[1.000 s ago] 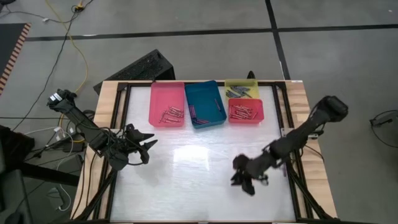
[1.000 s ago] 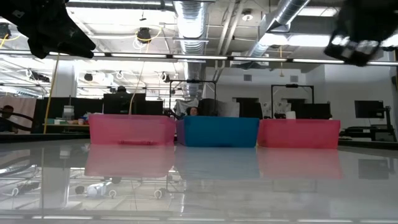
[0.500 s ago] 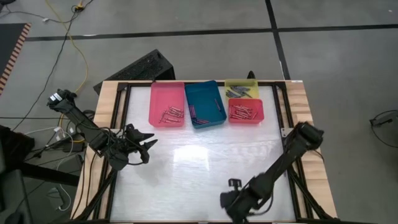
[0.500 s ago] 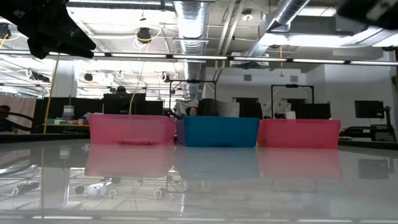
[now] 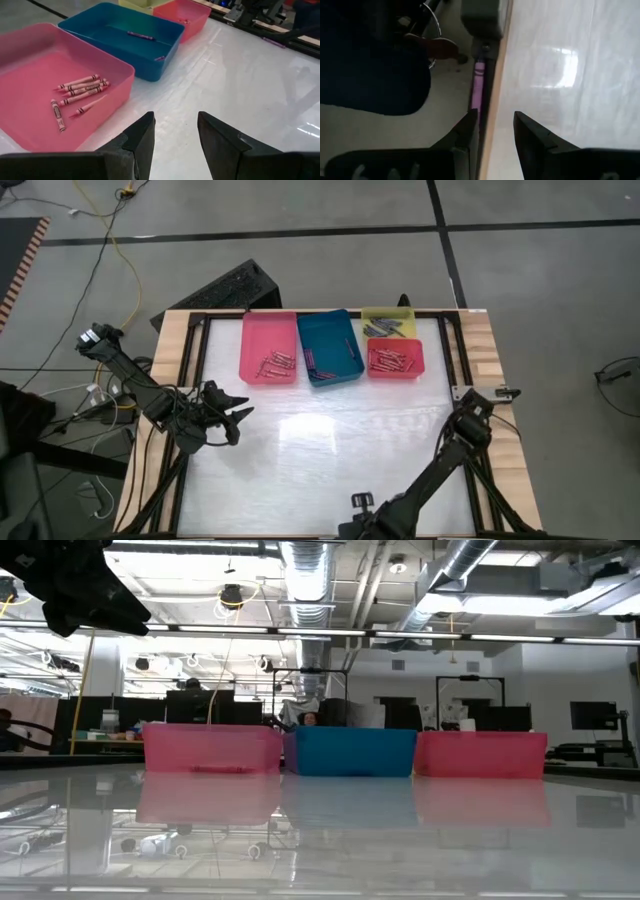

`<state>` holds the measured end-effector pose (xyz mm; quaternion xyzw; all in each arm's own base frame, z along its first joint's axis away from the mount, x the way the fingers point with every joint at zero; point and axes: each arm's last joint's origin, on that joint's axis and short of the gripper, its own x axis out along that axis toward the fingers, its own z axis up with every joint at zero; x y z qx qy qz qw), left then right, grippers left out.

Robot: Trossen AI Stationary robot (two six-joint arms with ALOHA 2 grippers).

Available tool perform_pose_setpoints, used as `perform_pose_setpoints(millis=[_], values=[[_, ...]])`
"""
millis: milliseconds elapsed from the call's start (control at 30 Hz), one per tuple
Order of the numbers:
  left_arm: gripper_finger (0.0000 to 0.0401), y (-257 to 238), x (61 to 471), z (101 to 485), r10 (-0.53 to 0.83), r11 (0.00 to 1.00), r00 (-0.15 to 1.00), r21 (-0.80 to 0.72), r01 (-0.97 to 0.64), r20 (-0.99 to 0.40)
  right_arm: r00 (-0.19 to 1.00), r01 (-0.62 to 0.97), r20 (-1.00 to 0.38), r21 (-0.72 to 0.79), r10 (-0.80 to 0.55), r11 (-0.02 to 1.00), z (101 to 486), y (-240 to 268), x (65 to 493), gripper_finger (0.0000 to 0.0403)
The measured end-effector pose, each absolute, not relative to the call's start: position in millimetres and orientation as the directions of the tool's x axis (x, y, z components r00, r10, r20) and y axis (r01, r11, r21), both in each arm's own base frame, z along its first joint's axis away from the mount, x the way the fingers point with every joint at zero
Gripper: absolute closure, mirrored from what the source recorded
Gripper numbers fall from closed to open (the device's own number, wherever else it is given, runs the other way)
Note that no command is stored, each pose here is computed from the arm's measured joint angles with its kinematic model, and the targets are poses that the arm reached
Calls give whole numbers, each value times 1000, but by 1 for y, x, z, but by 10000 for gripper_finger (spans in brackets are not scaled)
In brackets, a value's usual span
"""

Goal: Sort crayons
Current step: Put the violet crayon into the blue bin

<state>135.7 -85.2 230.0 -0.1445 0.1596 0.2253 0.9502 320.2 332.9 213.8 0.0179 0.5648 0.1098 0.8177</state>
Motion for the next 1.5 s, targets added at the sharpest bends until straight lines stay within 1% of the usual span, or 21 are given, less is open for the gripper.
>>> perform_pose_setpoints(millis=[300, 433, 667, 933, 1167, 1267, 1500], values=[[262, -85, 136, 230, 371, 855, 849, -218, -471, -376, 306, -64, -933, 176, 187, 982, 199, 350, 306, 285], [262, -86, 136, 230, 356, 855, 851, -233, -464, -386, 311, -54, -935, 163, 172, 985, 190, 357, 301, 285], [262, -86, 136, 229, 340, 845, 852, -268, -462, -398, 307, -18, -945, 117, 117, 993, 179, 357, 301, 285], [262, -87, 136, 229, 312, 841, 854, -297, -452, -417, 296, -28, -950, 92, 96, 995, 166, 363, 298, 284], [262, -88, 136, 228, 300, 837, 854, -313, -449, -424, 305, -6, -952, 29, 29, 1000, 161, 361, 296, 287], [262, -88, 136, 228, 295, 837, 855, -315, -447, -427, 313, 2, -950, 6, 5, 1000, 161, 359, 296, 302], [262, -88, 136, 228, 294, 838, 855, -315, -446, -428, 320, -8, -947, -16, -12, 1000, 160, 358, 296, 372]])
